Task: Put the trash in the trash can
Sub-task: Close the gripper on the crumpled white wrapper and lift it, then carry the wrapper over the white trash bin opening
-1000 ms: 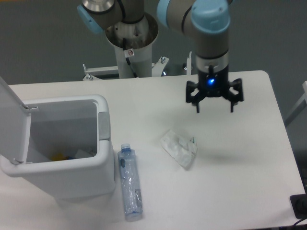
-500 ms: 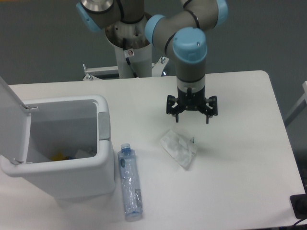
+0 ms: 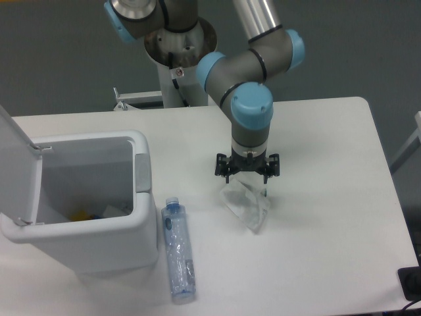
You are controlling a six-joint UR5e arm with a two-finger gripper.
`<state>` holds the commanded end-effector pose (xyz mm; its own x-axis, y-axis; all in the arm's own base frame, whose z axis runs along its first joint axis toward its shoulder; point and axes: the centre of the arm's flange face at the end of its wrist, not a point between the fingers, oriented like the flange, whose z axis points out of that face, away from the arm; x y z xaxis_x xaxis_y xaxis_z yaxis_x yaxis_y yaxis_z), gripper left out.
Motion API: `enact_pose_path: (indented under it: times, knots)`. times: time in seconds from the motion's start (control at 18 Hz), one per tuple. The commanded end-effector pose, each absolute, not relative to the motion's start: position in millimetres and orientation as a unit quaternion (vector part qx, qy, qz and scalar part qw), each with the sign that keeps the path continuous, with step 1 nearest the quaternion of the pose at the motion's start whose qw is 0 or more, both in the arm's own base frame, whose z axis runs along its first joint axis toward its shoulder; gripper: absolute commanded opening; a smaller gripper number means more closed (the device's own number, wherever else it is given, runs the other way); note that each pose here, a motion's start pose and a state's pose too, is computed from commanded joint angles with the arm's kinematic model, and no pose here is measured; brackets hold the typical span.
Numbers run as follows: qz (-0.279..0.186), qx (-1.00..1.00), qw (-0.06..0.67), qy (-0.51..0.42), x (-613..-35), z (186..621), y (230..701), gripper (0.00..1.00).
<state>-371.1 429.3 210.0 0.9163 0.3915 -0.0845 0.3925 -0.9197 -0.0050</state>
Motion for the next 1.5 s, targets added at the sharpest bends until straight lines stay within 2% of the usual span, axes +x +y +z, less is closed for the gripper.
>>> enact_pose_path:
  times: [0.06,0.22,0.33,0.39,0.67,0.78,0.94,1.22,1.33,1.5]
  knots:
    - [-0.054,0.978,0.009,0.201,-369.2,209.4,433.6,0.92]
    - [-0.062,0.974,0.010,0.216,-368.7,209.5,434.6,0.36]
    - [-0.062,0.974,0.010,0.216,-369.2,210.2,433.9,0.08]
    - [-0.064,0.974,0.008,0.217,-369.5,213.4,434.1,0.00]
    - [-0.071,0.974,-0.001,0.217,-377.4,223.2,433.8,0.00]
    - [-0.083,0.971,-0.018,0.224,-387.8,245.8,433.5,0.00]
    - [-0.114,0.962,-0.068,0.238,-410.8,304.1,445.6,0.00]
    - [-0.101,0.915,-0.225,0.320,-445.8,423.4,465.6,0.00]
    - [-0.077,0.879,-0.299,0.364,-434.1,485.1,470.4,0.00]
    - [-0.047,0.869,-0.349,0.347,-390.3,528.7,489.5,0.00]
